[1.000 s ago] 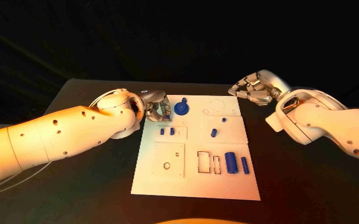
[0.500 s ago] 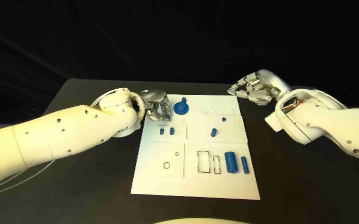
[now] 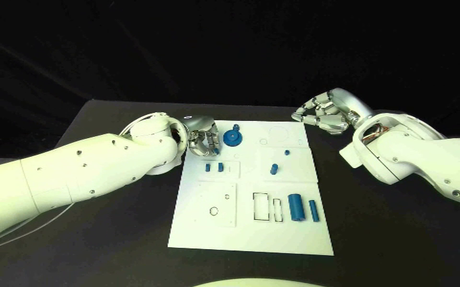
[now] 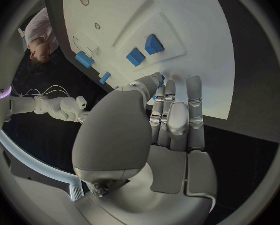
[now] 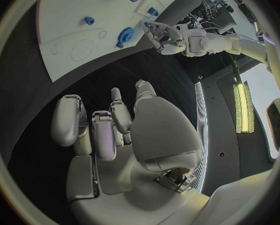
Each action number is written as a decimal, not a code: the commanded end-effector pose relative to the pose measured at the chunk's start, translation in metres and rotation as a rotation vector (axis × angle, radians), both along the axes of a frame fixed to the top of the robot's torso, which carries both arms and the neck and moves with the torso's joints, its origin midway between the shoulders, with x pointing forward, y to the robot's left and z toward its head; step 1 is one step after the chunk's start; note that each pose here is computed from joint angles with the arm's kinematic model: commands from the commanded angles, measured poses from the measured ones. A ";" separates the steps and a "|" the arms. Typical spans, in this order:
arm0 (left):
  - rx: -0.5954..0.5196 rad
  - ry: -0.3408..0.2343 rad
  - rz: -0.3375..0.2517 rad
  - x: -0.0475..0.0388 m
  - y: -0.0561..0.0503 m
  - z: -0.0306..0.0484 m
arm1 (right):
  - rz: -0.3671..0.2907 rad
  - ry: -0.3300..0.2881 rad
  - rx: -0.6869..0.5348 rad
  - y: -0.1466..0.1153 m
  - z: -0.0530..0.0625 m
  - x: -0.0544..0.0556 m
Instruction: Assemble the parts on the task board
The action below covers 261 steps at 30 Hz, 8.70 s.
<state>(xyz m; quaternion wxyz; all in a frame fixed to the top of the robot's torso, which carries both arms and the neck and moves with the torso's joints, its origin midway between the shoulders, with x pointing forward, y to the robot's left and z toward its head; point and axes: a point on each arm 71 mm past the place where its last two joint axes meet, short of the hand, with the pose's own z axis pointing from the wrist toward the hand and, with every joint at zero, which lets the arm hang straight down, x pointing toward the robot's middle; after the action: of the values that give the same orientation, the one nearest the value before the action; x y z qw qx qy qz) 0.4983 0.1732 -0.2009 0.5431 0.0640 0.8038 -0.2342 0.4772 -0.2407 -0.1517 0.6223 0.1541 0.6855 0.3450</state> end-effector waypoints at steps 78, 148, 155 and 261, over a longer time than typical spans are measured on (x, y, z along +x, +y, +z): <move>0.040 0.052 0.011 -0.0034 0.004 -0.0039 | -0.002 -0.002 -0.015 -0.006 -0.001 0.003; -1.201 0.302 0.329 -0.0119 0.074 0.0295 | 0.299 -0.112 -0.778 0.058 -0.064 -0.008; -1.199 0.306 0.332 -0.0122 0.074 0.0293 | 0.303 -0.106 -0.779 0.061 -0.067 -0.008; -1.188 0.356 0.320 -0.0105 0.057 0.0261 | 0.580 -0.159 -0.467 0.182 -0.098 -0.098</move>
<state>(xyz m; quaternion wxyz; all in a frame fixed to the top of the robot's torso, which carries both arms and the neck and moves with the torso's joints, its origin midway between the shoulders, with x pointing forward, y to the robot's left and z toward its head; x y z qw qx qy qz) 0.4884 0.2328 -0.1758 0.3797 -0.4116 0.6137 -0.5566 0.3795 -0.0580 -0.2466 0.5690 -0.2118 0.7074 0.3618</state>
